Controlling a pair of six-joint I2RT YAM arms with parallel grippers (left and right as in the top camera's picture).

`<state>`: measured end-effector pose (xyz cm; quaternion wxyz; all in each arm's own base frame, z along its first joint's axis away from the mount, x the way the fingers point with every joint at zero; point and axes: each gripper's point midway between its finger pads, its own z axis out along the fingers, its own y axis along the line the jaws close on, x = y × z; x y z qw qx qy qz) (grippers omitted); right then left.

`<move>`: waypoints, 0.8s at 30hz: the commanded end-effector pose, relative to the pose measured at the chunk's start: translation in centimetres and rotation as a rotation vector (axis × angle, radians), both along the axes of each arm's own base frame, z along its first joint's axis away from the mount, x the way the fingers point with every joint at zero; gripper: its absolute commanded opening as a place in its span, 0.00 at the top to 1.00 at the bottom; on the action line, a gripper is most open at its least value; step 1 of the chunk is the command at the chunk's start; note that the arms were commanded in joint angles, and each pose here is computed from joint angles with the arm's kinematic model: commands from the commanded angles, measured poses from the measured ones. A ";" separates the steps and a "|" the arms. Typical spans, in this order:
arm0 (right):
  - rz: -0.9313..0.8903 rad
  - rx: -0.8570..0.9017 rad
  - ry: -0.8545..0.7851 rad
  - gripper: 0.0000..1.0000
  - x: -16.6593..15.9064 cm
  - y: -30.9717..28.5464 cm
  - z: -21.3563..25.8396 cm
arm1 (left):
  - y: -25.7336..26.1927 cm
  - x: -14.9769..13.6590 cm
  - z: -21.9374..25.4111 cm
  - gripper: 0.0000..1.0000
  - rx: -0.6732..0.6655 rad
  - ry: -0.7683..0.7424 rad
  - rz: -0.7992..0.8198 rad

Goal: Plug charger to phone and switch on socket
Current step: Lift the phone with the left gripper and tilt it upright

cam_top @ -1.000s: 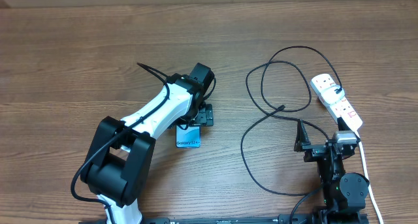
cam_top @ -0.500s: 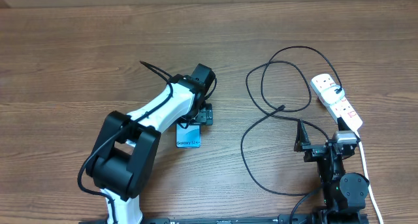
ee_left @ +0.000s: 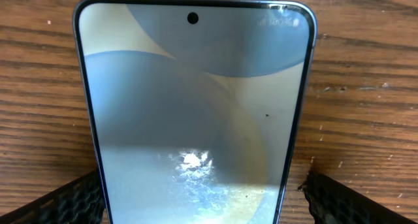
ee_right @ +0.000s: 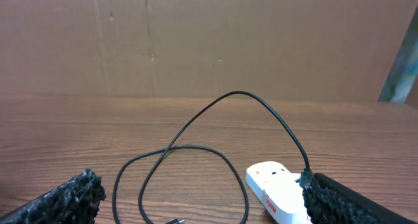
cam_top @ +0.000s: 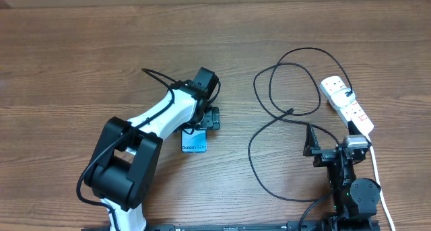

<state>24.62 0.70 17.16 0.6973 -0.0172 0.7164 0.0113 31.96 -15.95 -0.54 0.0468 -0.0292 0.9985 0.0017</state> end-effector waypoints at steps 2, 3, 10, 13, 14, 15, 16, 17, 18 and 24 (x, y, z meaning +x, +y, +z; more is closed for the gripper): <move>-0.008 -0.001 -0.003 0.00 0.0 -0.2 -0.2 | 1.1 -4.9 -5.0 0.00 0.030 0.178 -0.048; -0.008 -0.001 -0.003 0.00 0.0 -0.2 -0.2 | 1.1 -4.9 -5.0 0.00 0.031 0.181 -0.062; -0.008 -0.001 -0.003 0.00 0.0 -0.2 -0.2 | 1.8 -5.5 -5.0 0.04 0.063 0.202 -0.086; -0.008 -0.001 -0.003 0.00 0.0 -0.2 -0.2 | 1.8 -5.6 -5.0 0.16 0.062 0.205 -0.085; -0.008 -0.001 -0.003 0.00 0.0 -0.2 -0.2 | 1.8 -5.6 -5.0 0.23 0.059 0.206 -0.085; -0.008 -0.001 -0.003 0.00 0.0 -0.2 -0.2 | 1.7 -5.7 -5.0 0.28 0.056 0.210 -0.084; -0.008 -0.001 -0.003 0.00 0.0 -0.2 -0.2 | 1.5 -5.8 -5.0 0.35 0.045 0.216 -0.080; -0.008 -0.001 -0.003 0.00 0.0 -0.2 -0.2 | 1.2 -6.0 -4.9 0.38 0.023 0.225 -0.079; -0.008 -0.001 -0.003 0.00 0.0 -0.2 -0.2 | 1.0 -5.9 -4.9 0.39 0.015 0.227 -0.079; -0.008 -0.001 -0.003 0.00 0.0 -0.2 -0.2 | -0.1 -5.0 -3.1 0.52 -0.072 0.262 -0.046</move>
